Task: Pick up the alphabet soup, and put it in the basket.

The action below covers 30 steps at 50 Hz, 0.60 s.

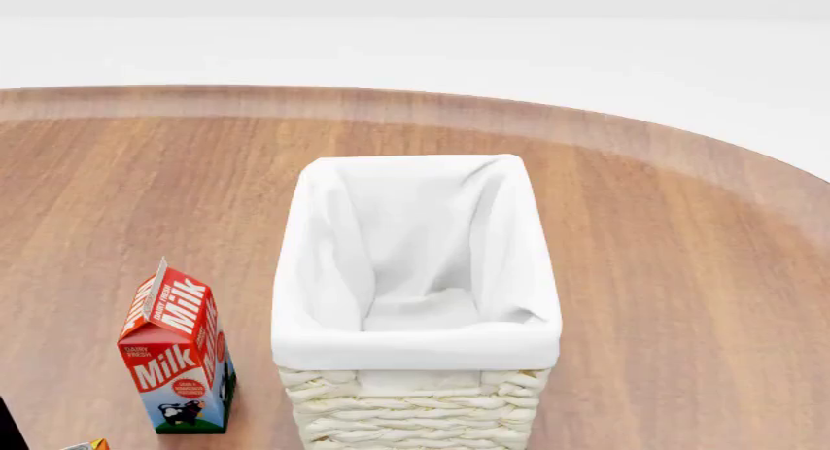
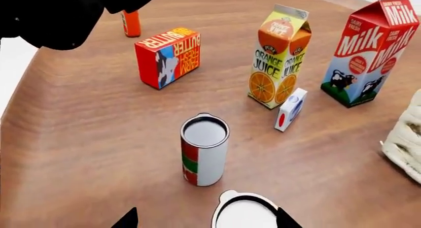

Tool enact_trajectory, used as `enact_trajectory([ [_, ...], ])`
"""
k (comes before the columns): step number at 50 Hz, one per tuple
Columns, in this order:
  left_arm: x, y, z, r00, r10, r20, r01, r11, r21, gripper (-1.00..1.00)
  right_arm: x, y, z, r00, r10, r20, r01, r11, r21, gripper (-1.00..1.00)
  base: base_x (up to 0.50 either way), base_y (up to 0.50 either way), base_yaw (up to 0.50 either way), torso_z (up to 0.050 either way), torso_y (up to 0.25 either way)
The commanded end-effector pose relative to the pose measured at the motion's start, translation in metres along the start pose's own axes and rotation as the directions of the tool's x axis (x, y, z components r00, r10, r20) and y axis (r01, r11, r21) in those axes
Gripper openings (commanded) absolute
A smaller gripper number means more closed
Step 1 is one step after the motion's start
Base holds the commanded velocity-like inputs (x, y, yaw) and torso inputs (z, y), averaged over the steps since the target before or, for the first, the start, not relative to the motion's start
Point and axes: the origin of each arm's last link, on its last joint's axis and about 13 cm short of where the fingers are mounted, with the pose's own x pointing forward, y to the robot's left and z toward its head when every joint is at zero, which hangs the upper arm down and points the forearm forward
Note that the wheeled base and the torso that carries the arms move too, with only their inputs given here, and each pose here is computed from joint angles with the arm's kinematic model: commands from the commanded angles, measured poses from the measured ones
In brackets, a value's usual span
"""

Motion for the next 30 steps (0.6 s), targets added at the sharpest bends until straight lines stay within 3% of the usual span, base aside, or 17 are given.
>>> enact_trajectory([
  [1,0.0,0.0,-0.001,1.0,0.001,-0.001,-0.001,1.0,0.001,1.0,-0.002,-0.001,0.002,1.0,-0.013,-0.024,0.013,1.0,-0.02,1.0,0.0,0.0,0.0,0.0,0.0],
  [30,0.0,-0.001,-0.001,1.0,-0.001,-0.002,0.001,1.0,0.005,1.0,-0.004,-0.013,0.008,0.998,-0.054,-0.037,0.053,0.998,-0.029,1.0,0.0,0.0,0.0,0.0,0.0],
])
